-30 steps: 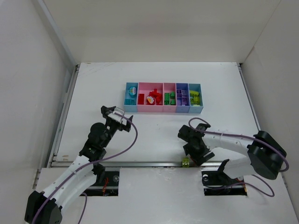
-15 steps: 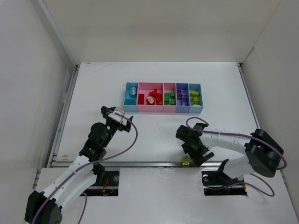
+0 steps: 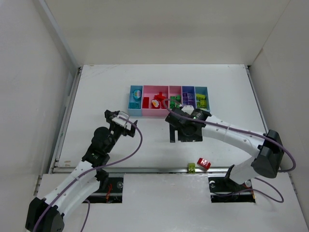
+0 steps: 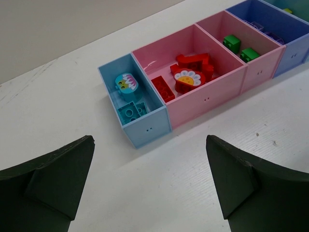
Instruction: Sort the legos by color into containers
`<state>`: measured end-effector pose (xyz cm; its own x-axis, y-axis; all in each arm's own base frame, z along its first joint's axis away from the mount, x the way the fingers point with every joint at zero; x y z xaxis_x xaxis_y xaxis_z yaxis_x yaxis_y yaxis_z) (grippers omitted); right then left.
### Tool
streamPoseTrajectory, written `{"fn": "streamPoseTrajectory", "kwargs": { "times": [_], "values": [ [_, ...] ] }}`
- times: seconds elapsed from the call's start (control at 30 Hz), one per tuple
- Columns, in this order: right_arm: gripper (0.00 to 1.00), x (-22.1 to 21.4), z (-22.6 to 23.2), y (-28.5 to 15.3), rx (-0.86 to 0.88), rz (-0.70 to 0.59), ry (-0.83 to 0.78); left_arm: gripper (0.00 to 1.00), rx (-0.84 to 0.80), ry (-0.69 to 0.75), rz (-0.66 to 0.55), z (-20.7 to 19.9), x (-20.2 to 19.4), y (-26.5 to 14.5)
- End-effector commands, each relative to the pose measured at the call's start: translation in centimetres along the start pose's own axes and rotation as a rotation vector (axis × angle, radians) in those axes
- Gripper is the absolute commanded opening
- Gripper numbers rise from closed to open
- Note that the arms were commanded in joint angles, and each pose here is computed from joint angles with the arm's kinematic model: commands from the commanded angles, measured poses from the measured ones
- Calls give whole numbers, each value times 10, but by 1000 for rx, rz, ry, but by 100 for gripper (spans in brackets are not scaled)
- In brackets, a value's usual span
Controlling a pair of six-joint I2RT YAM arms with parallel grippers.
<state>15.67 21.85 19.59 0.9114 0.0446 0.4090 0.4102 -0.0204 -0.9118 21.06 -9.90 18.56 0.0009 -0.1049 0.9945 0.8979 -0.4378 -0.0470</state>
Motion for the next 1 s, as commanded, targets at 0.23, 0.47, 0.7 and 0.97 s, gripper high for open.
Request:
{"fn": "streamPoseTrajectory", "kwargs": {
  "times": [0.23, 0.47, 0.7, 0.97],
  "values": [
    [100, 54, -28, -75, 145, -283, -98, 97, -429, 191, -78, -35, 28, -4],
    [100, 117, -114, -128, -4, -484, 201, 93, -1019, 257, 96, -94, 48, 19],
    [100, 143, -132, -149, -16, -656, 138, 92, -1426, 563, 385, -211, 43, 71],
    [100, 130, -142, -111, -50, -601, 21, 99, -1653, 651, 415, -309, 11, 90]
  ]
}}
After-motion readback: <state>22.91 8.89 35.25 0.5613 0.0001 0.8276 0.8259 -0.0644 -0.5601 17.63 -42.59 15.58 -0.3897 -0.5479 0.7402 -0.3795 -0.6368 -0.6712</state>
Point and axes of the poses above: each gripper's point midway between its finger pads, its own y axis out along the fingers, its own z axis along the line the jaws close on, x = y × z, the point moved 7 cm from there along -y, back along the fingers, and after that the axes turned 5 degrees about -y, right-handed, at the moved point
